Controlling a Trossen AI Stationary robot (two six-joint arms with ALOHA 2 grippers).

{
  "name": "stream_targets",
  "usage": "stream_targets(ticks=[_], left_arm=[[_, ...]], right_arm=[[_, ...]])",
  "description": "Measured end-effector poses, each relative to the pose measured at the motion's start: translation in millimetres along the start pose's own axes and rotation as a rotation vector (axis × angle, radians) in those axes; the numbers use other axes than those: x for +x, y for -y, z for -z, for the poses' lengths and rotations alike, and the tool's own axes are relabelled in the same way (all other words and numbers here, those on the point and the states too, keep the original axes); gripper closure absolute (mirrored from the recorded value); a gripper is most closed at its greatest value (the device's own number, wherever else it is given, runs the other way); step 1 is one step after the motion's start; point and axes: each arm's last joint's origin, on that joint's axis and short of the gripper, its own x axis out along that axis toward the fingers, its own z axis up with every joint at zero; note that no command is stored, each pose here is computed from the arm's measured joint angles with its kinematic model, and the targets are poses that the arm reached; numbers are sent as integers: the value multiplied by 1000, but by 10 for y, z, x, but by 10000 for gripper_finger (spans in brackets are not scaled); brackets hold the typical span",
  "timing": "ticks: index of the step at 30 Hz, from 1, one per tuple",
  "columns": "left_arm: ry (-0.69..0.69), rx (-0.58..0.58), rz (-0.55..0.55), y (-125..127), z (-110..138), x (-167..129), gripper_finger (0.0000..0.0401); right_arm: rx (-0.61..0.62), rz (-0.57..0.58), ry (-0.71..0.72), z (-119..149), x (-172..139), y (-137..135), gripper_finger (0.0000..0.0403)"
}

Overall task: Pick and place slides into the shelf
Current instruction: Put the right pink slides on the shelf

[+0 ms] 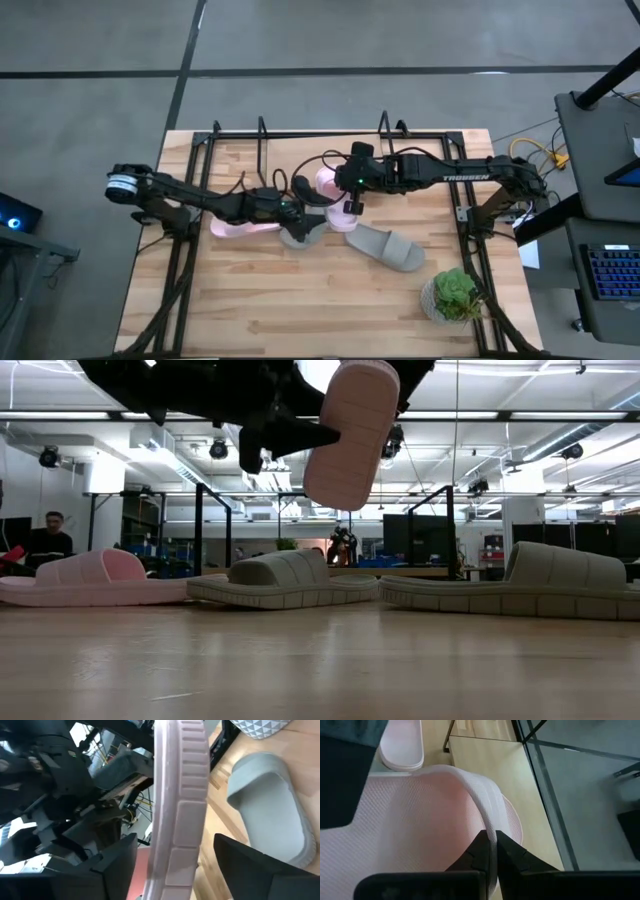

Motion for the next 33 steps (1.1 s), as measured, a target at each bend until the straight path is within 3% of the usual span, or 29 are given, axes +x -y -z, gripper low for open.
stream_targets(ticks=[11, 22, 30, 33], left_arm=[[3, 24, -8, -32, -15, -29, 352], [-49, 61, -22, -15, 12, -39, 354], [-125, 77, -65, -17, 66, -120, 359], [-161, 77, -100, -46, 68, -160, 359]], right_arm=[[0, 0, 4, -5, 0, 0, 394], [-16, 6, 19, -17, -19, 10, 373], [-37, 18, 68, -17, -275, 95, 345], [-55, 80, 76, -4, -419, 114, 335]])
